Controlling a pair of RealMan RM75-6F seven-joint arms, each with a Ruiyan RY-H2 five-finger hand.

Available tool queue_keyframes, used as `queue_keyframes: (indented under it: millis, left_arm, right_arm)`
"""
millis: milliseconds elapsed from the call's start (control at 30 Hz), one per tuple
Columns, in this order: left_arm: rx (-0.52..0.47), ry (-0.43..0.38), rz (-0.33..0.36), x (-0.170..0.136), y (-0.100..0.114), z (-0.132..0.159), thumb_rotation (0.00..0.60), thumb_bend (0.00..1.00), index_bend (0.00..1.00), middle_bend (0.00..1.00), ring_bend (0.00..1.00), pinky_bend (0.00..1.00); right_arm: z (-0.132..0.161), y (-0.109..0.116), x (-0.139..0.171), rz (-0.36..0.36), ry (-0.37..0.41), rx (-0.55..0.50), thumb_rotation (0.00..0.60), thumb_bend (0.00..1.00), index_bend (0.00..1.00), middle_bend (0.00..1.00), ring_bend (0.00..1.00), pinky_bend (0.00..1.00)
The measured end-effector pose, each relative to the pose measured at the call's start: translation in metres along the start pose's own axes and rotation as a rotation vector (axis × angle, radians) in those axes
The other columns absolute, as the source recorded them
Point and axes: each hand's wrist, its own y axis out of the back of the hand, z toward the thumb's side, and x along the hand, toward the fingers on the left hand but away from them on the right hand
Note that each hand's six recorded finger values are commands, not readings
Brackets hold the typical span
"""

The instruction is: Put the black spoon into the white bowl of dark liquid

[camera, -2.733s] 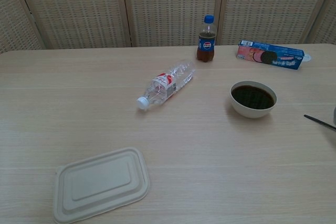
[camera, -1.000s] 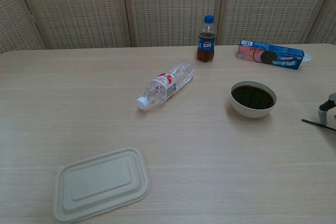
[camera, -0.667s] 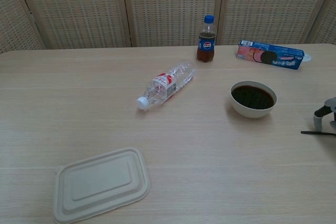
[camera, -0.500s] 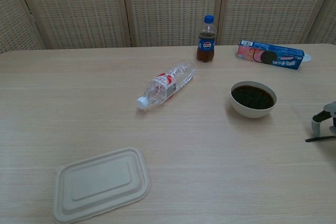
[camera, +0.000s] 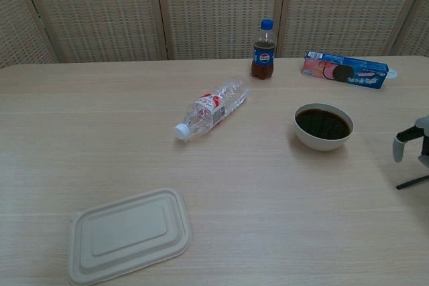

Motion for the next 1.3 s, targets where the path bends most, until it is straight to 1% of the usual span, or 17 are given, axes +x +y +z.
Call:
queue_keyframes:
  millis: [67, 100, 233, 300, 367, 433, 533, 600, 667, 733, 833, 933, 1167, 1300]
  left_arm:
    - [0.0, -0.001, -0.001, 0.0, 0.0, 0.0, 0.6, 0.41, 0.0, 0.0, 0.0, 0.0]
    - [0.0, -0.001, -0.001, 0.0, 0.0, 0.0, 0.6, 0.41, 0.0, 0.0, 0.0, 0.0]
    - [-0.002, -0.002, 0.002, 0.0, 0.0, 0.0, 0.6, 0.41, 0.0, 0.0, 0.0, 0.0]
    - [-0.003, -0.002, 0.003, 0.0, 0.0, 0.0, 0.6, 0.41, 0.0, 0.0, 0.0, 0.0]
    - [-0.003, -0.002, 0.004, 0.0, 0.0, -0.001, 0.6, 0.41, 0.0, 0.0, 0.0, 0.0]
    - [-0.004, -0.003, 0.004, 0.0, 0.0, -0.001, 0.6, 0.41, 0.0, 0.0, 0.0, 0.0]
    - [-0.006, -0.004, 0.005, 0.0, 0.0, -0.001, 0.6, 0.41, 0.0, 0.0, 0.0, 0.0]
    - [-0.006, -0.005, 0.006, -0.001, 0.0, -0.001, 0.6, 0.41, 0.0, 0.0, 0.0, 0.0]
    - [-0.006, -0.005, 0.007, -0.001, 0.0, -0.001, 0.6, 0.41, 0.0, 0.0, 0.0, 0.0]
    - [-0.006, -0.007, 0.008, -0.001, 0.0, -0.001, 0.6, 0.41, 0.0, 0.0, 0.0, 0.0]
    - [-0.008, -0.007, 0.009, -0.001, 0.0, -0.001, 0.6, 0.41, 0.0, 0.0, 0.0, 0.0]
    - [-0.008, -0.006, 0.009, -0.001, 0.0, -0.002, 0.6, 0.41, 0.0, 0.0, 0.0, 0.0]
    - [-0.01, -0.001, 0.007, -0.003, -0.001, -0.005, 0.6, 0.41, 0.0, 0.0, 0.0, 0.0]
    - [-0.011, 0.001, 0.005, -0.004, -0.001, -0.006, 0.6, 0.41, 0.0, 0.0, 0.0, 0.0]
  right_arm:
    - [0.0, 0.008, 0.003, -0.035, -0.002, -0.008, 0.6, 0.57, 0.37, 0.76, 0.89, 1.0]
    - [0.0, 0.01, 0.004, -0.048, -0.004, -0.011, 0.6, 0.53, 0.37, 0.72, 0.84, 1.0]
    - [-0.002, 0.018, 0.01, -0.093, -0.016, -0.022, 0.6, 0.43, 0.41, 0.63, 0.72, 0.98]
    - [-0.002, 0.021, 0.012, -0.112, -0.023, -0.025, 0.6, 0.39, 0.44, 0.59, 0.64, 0.93]
    - [-0.003, 0.022, 0.013, -0.129, -0.03, -0.03, 0.6, 0.39, 0.44, 0.56, 0.58, 0.86]
    - [-0.003, 0.023, 0.015, -0.14, -0.035, -0.036, 0.6, 0.39, 0.44, 0.55, 0.55, 0.8]
    - [-0.003, 0.021, 0.016, -0.149, -0.04, -0.037, 0.6, 0.39, 0.44, 0.55, 0.55, 0.79]
    - [-0.004, 0.019, 0.017, -0.153, -0.043, -0.019, 0.6, 0.39, 0.45, 0.58, 0.56, 0.79]
    - [-0.005, 0.017, 0.016, -0.165, -0.046, -0.008, 0.6, 0.39, 0.46, 0.61, 0.6, 0.79]
    - [-0.005, 0.014, 0.016, -0.169, -0.045, -0.007, 0.6, 0.4, 0.46, 0.65, 0.66, 0.82]
    - [-0.004, 0.012, 0.015, -0.173, -0.039, -0.001, 0.6, 0.42, 0.47, 0.7, 0.71, 0.85]
    - [-0.003, 0.009, 0.014, -0.172, -0.03, 0.014, 0.6, 0.42, 0.48, 0.73, 0.75, 0.87]
    - [0.008, 0.002, 0.009, -0.173, 0.001, 0.04, 0.6, 0.42, 0.52, 0.78, 0.79, 0.88]
    - [0.013, -0.001, 0.005, -0.18, 0.011, 0.049, 0.6, 0.44, 0.55, 0.85, 0.87, 0.95]
